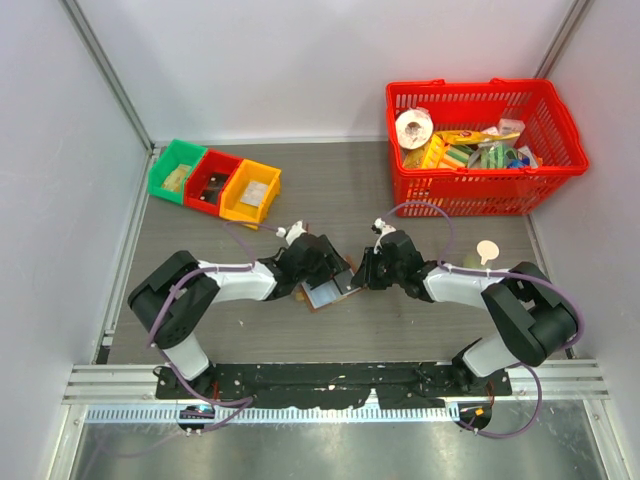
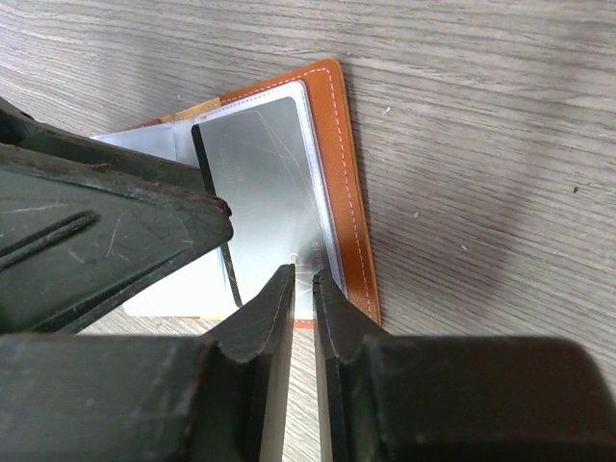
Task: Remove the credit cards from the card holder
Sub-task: Remove the credit card from the card holder.
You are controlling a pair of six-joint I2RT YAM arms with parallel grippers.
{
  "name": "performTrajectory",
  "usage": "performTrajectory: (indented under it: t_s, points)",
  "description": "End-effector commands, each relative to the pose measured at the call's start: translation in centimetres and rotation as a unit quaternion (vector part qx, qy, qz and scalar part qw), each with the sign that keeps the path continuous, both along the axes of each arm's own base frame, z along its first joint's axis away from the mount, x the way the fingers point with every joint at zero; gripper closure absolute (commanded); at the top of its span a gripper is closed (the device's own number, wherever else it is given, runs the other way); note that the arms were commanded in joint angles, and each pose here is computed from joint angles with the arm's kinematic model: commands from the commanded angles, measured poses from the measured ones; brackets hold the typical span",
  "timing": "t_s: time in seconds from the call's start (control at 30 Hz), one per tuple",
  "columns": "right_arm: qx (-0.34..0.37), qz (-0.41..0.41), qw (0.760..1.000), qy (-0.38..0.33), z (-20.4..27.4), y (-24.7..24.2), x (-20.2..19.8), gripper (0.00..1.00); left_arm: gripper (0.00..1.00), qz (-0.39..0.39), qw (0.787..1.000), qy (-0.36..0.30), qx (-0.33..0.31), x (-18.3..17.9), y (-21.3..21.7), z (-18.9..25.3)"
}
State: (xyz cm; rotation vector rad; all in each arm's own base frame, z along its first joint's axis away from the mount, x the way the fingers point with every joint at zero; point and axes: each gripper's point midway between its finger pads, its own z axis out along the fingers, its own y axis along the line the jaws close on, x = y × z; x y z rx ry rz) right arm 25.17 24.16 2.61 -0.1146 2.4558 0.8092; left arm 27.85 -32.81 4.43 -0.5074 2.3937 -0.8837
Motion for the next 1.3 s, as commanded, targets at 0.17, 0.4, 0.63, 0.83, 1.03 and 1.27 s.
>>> performTrajectory:
  t_s: [0.17, 0.4, 0.63, 0.83, 1.03, 1.27]
  points:
    - [-0.014, 0.004, 0.999, 0.045, -2.0, -0.9, -2.2, 0.81, 0.44, 0.024, 0.999, 0.014, -0.021, 0.0, 0.4, -1.3]
    - [0.002, 0.006, 0.999, 0.054, -2.1, -0.4, -2.5, 0.81, 0.57, 0.015, 0.995, -0.014, -0.100, 0.0, -0.9, 0.1]
    - [0.026, -0.003, 0.998, 0.060, -2.0, 0.2, -2.5, 0.81, 0.69, -0.002, 0.986, -0.051, -0.158, -0.3, -1.5, 1.7]
    - [0.028, -0.011, 0.998, 0.055, -1.7, 0.1, -2.2, 0.81, 0.83, -0.016, 0.984, -0.068, -0.167, -0.7, -1.5, 2.2]
    - [0.029, -0.024, 0.999, 0.036, -0.5, -0.6, -1.2, 0.80, 1.00, -0.021, 0.985, -0.073, -0.153, -1.2, -0.7, 1.9]
    - [0.041, -0.027, 0.998, 0.039, -0.1, -1.0, -0.2, 0.80, 1.00, -0.032, 0.987, -0.077, -0.135, -2.0, 0.1, 1.6]
